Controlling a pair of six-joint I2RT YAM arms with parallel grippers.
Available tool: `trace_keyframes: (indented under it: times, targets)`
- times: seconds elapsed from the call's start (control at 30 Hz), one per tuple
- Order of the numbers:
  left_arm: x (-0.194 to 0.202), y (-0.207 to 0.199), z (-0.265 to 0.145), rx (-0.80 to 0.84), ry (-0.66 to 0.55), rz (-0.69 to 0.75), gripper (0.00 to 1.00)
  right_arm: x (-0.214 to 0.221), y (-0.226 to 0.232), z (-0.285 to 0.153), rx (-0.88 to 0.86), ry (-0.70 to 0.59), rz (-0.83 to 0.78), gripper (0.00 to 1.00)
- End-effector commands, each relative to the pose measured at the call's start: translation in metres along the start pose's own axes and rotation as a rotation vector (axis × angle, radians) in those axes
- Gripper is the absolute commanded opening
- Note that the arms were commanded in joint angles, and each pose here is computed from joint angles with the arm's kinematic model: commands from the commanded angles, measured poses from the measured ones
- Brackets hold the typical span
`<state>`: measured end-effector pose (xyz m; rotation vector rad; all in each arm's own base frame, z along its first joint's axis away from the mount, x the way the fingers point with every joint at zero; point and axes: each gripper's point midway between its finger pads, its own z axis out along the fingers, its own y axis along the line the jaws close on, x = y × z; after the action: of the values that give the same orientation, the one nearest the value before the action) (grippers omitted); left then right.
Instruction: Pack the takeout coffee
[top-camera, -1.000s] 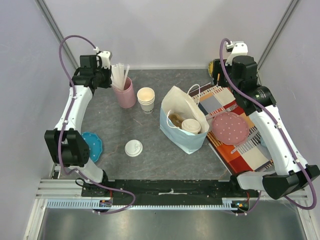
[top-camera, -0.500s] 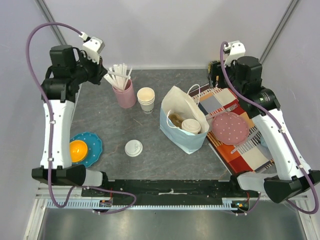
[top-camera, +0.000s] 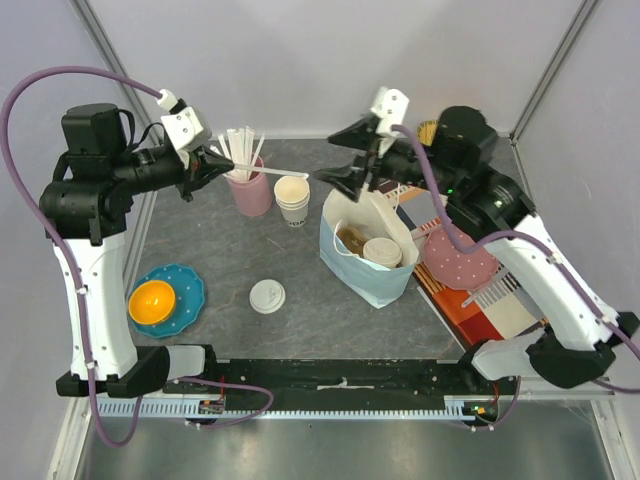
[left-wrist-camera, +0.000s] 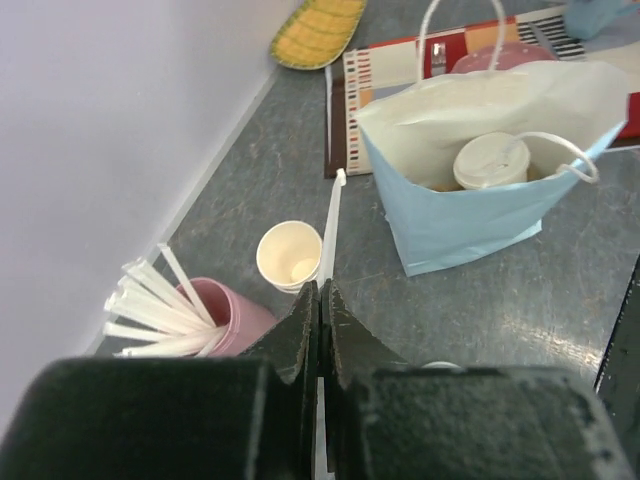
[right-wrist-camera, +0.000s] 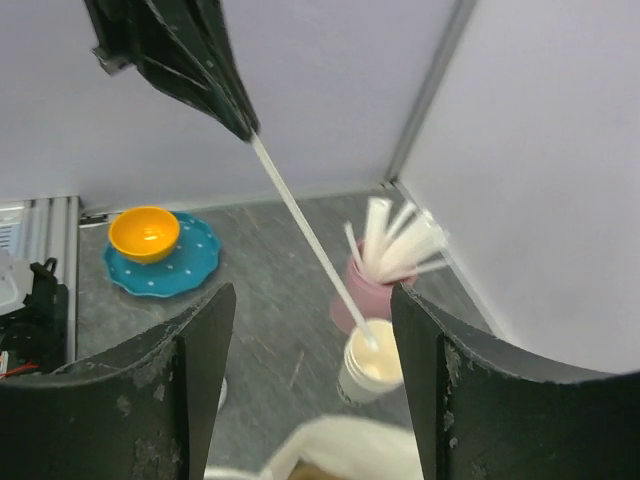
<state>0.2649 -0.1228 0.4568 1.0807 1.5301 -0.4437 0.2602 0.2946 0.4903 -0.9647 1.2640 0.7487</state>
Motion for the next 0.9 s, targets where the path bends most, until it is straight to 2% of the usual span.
trace_keyframes:
  times: [0.0, 0.07, 0.2, 0.33, 0.43, 0.47, 0.53, 0.57, 0.63, 0.67, 0.7, 0.73, 0.77, 0.8, 0.83, 0.87]
  targets:
    - [-0.025, -0.038, -0.014, 0.134, -0.098, 0.122, 0.02, -0.010, 0.037, 0.043, -0.132, 0.010, -0.118, 0.70]
    - [-0.031, -0.048, -0.018, 0.165, -0.127, 0.140, 0.02, 0.011, 0.044, 0.058, -0.132, 0.090, -0.132, 0.66]
    - [-0.034, -0.055, -0.025, 0.163, -0.132, 0.162, 0.02, 0.004, 0.073, 0.078, -0.196, 0.073, -0.159, 0.67]
    - [-0.036, -0.062, -0.026, 0.189, -0.146, 0.163, 0.02, 0.007, 0.084, 0.097, -0.176, 0.101, -0.179, 0.64]
    - [-0.037, -0.064, -0.027, 0.197, -0.153, 0.161, 0.02, 0.009, 0.088, 0.108, -0.164, 0.115, -0.179, 0.51]
    - [-0.038, -0.065, -0.028, 0.198, -0.154, 0.164, 0.02, 0.011, 0.088, 0.111, -0.157, 0.119, -0.177, 0.41]
    - [-0.035, -0.067, -0.028, 0.205, -0.147, 0.167, 0.02, 0.012, 0.084, 0.112, -0.131, 0.127, -0.168, 0.33]
    - [-0.035, -0.068, -0.028, 0.205, -0.147, 0.173, 0.02, 0.013, 0.084, 0.112, -0.126, 0.130, -0.164, 0.21]
    - [-0.033, -0.067, -0.028, 0.203, -0.142, 0.171, 0.02, 0.012, 0.078, 0.111, -0.090, 0.136, -0.160, 0.14]
    - [-0.034, -0.067, -0.028, 0.201, -0.144, 0.175, 0.02, 0.013, 0.076, 0.110, -0.072, 0.139, -0.143, 0.05]
    - [-0.034, -0.066, -0.027, 0.201, -0.144, 0.162, 0.06, 0.014, 0.074, 0.109, -0.057, 0.144, -0.135, 0.00]
    - [-0.037, -0.063, -0.026, 0.192, -0.154, 0.168, 0.36, 0.013, 0.065, 0.106, -0.003, 0.145, -0.117, 0.00]
    - [-0.038, -0.062, -0.025, 0.186, -0.156, 0.134, 0.54, 0.013, 0.061, 0.104, 0.021, 0.146, -0.113, 0.00]
    - [-0.039, -0.060, -0.025, 0.178, -0.158, 0.125, 0.81, 0.008, 0.058, 0.103, 0.045, 0.125, -0.105, 0.00]
    - [-0.041, -0.057, -0.024, 0.169, -0.160, 0.115, 0.99, 0.008, 0.048, 0.097, 0.104, 0.125, -0.096, 0.00]
    - [-0.046, -0.051, -0.023, 0.148, -0.171, 0.094, 1.00, 0.005, 0.042, 0.093, 0.138, 0.109, -0.059, 0.00]
